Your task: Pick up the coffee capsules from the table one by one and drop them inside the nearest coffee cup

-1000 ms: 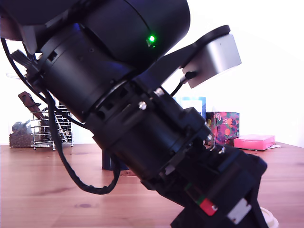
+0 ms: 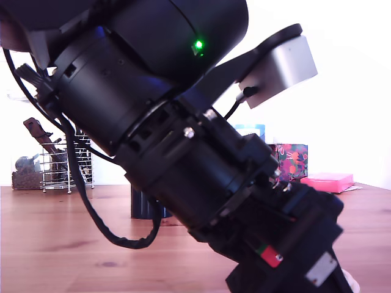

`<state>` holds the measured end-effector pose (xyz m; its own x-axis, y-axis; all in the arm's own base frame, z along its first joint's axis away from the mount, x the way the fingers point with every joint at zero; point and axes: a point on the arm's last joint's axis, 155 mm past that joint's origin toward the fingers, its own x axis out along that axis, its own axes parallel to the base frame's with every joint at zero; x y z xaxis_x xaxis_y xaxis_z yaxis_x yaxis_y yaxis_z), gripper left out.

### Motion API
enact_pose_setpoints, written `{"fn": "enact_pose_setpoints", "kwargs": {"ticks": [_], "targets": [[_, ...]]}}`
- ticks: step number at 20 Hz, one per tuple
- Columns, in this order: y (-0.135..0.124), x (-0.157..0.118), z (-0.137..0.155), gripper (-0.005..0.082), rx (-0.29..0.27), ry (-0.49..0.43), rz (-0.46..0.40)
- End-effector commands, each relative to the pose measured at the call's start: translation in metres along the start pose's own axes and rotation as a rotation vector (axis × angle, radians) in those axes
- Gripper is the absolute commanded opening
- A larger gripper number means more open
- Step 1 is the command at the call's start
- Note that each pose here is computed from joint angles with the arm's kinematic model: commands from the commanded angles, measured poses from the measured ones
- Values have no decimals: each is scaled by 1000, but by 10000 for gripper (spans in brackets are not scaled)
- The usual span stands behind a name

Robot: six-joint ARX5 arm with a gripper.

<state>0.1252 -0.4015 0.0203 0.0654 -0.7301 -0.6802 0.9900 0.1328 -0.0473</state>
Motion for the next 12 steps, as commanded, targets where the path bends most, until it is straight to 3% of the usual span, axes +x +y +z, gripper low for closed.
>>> {"fn": "enact_pose_setpoints", "kwargs": {"ticks": [1,8,12], "targets": [[-1,6,-3,252,9,1,-3],[17,-20,36,252,22,-110,86],[47,-46,51,252,-12,-156,196]]}}
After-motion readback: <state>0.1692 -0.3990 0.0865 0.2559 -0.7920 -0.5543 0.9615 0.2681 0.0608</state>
